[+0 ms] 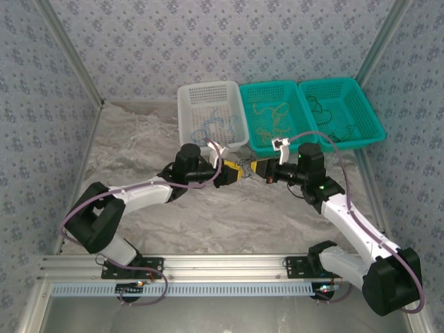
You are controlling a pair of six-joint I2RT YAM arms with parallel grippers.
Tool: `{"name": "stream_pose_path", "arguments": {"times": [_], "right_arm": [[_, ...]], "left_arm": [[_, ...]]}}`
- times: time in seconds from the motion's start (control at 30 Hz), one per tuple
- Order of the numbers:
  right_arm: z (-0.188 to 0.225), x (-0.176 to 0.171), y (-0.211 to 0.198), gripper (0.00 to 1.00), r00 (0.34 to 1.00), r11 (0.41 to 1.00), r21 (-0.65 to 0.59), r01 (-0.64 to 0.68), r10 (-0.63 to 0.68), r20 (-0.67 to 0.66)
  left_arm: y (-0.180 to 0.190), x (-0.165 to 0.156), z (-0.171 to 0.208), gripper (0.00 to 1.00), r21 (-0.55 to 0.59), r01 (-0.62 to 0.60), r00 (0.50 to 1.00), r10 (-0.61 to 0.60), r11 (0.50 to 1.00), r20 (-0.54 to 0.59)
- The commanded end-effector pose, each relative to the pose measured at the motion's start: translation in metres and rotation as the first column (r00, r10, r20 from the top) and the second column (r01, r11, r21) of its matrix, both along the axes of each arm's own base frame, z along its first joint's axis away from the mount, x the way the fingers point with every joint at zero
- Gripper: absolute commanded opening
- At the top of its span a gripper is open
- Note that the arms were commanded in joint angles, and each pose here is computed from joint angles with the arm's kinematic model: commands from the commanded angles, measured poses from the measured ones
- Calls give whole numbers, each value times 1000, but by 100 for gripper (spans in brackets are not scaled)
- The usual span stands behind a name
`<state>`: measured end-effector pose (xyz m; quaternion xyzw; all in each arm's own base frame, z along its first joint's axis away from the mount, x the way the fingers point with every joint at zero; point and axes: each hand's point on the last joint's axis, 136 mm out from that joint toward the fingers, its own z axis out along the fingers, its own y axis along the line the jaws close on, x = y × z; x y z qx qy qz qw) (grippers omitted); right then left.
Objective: Untangle the cables
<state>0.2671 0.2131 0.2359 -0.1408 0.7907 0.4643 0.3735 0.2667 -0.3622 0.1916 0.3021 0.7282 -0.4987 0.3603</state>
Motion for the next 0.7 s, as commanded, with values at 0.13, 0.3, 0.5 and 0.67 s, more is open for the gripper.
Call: {"name": "stream_pose_path", "arguments": {"times": [0.13, 0.3, 0.5, 0.67], "right_arm": [[15, 2, 2, 0, 1000, 999, 39, -14, 14, 21], [-6, 26, -26, 15, 979, 978, -59, 200, -202, -28], [-34, 31, -39, 61, 957, 955, -163, 247, -267, -112], [-19, 22, -23, 64, 982, 980, -92, 177, -182, -50]], "left_arm": [[-6, 18, 22, 23, -44, -29, 998, 31, 999, 48], [1, 30, 13, 0, -17, -111, 994, 111, 994, -4], [-1, 37, 8, 0, 4, -116, 986, 115, 993, -118], [-3, 38, 12, 0, -19, -112, 984, 108, 994, -139]]}}
